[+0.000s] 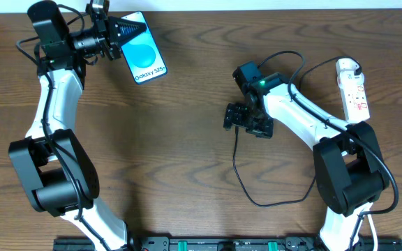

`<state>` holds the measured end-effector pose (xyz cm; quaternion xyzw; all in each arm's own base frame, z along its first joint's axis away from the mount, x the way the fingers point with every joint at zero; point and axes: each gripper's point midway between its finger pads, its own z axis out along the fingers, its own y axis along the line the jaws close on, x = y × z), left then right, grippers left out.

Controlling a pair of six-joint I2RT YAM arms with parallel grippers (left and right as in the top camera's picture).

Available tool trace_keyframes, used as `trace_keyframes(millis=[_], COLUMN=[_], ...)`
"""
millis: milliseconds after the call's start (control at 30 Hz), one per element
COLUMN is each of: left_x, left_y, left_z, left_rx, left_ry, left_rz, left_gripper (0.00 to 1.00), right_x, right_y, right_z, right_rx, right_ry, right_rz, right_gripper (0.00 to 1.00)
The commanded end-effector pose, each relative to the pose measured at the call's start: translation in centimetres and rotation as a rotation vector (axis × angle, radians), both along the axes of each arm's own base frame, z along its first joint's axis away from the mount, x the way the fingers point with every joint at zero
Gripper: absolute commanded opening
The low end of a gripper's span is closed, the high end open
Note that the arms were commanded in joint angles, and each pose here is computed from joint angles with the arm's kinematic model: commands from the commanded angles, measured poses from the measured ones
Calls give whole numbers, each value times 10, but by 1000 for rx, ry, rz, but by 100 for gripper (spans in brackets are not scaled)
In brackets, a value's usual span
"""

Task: Plug charger to phone and switch on socket
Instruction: 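Release the phone from the right gripper and move right gripper toward the cable, then grasp the black cable's USB-C plug end with the right gripper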

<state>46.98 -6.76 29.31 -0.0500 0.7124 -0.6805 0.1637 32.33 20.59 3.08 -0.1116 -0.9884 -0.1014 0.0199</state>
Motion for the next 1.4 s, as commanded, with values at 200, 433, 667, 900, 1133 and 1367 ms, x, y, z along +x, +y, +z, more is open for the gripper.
trace_keyframes(millis=[200,433,667,900,1133,1367], left_x=[-8,-8,-8,-8,-8,-8], left_y=[-1,-1,-1,-1,-1,-1], left_z=[13,13,13,13,13,13], left_rx=[7,7,7,7,7,7], left_ry=[-53,-53,-53,-54,-53,-53], left_rz=[-27,-27,-27,-27,-27,-27], left_gripper=[7,7,7,7,7,7], right_x=[-8,-8,-5,-5,6,5], right_y=[10,5,4,5,-3,-2], right_z=[-13,-15,-15,-28,-29,-29], right_rx=[34,5,-6,-67,-125,-123], right_ry=[47,40,25,3,-46,-45], right_rz=[49,46,46,98,65,56], right_gripper=[84,73,74,74,61,52])
